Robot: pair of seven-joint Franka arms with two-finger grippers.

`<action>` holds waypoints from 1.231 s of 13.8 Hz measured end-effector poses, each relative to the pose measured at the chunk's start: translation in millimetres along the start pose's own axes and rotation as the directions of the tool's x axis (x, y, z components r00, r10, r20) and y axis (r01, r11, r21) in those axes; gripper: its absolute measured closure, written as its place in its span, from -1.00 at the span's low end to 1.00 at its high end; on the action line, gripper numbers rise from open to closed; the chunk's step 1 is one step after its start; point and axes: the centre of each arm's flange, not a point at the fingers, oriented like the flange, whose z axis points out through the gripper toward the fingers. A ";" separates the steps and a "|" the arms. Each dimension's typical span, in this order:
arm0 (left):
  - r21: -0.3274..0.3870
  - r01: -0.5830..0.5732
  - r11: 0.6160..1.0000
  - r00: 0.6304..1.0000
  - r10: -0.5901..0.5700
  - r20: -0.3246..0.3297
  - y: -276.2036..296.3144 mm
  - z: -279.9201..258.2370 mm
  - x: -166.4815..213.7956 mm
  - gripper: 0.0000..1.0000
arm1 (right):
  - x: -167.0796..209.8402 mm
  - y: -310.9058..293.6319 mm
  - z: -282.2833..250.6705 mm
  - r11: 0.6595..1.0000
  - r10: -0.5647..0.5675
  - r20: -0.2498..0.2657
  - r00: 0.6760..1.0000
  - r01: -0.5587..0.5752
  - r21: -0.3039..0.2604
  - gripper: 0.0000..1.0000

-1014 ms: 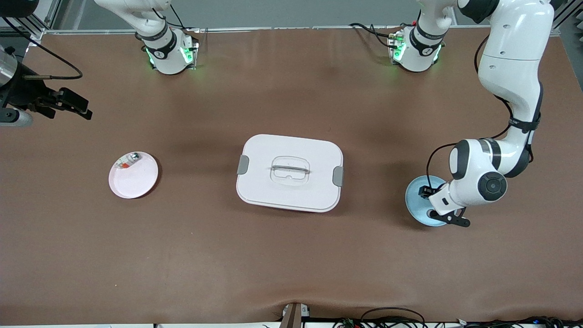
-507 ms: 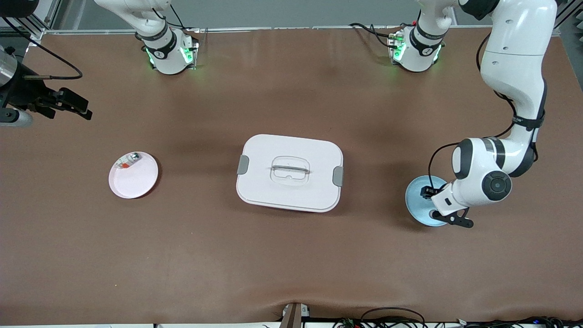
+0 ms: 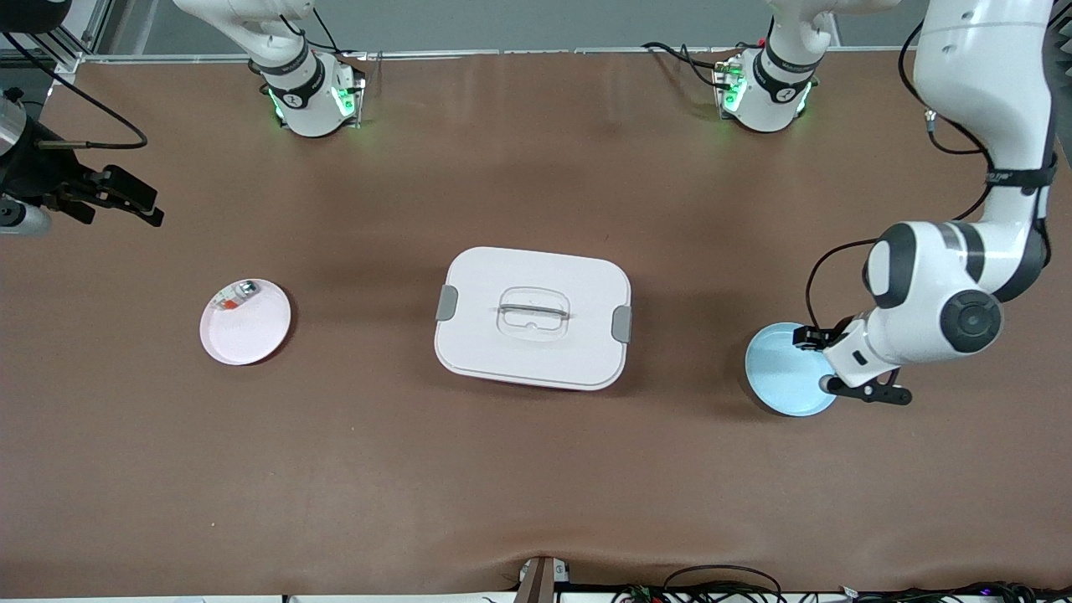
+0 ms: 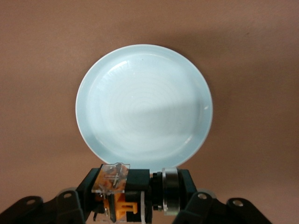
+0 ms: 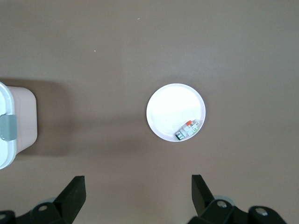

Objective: Transfer orange switch to right arm and place
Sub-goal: 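Lift the switch and carry it with the left gripper over the box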

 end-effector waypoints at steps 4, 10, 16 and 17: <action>-0.065 0.171 0.983 0.985 -0.169 0.024 15.5 -72.2 -10.7 -0.44 | 0.4 1.0 -0.3 1.000 -0.001 -0.004 1.000 0.001 -0.010 -1.00; -0.202 0.403 0.893 0.915 -0.400 0.059 67.9 -154.0 -15.5 -0.44 | 0.5 2.2 -0.6 1.000 -0.001 -0.006 1.000 0.001 -0.022 -1.00; -0.237 0.593 0.769 0.804 -0.581 0.126 151.8 -180.9 -23.5 -0.44 | 1.4 3.5 -2.3 1.000 -0.001 -0.014 1.000 0.001 -0.029 -1.00; -0.233 0.658 0.716 0.752 -0.640 0.157 166.4 -183.4 -26.4 -0.44 | 1.5 3.6 -2.1 1.000 -0.001 -0.014 1.000 0.000 -0.029 -1.00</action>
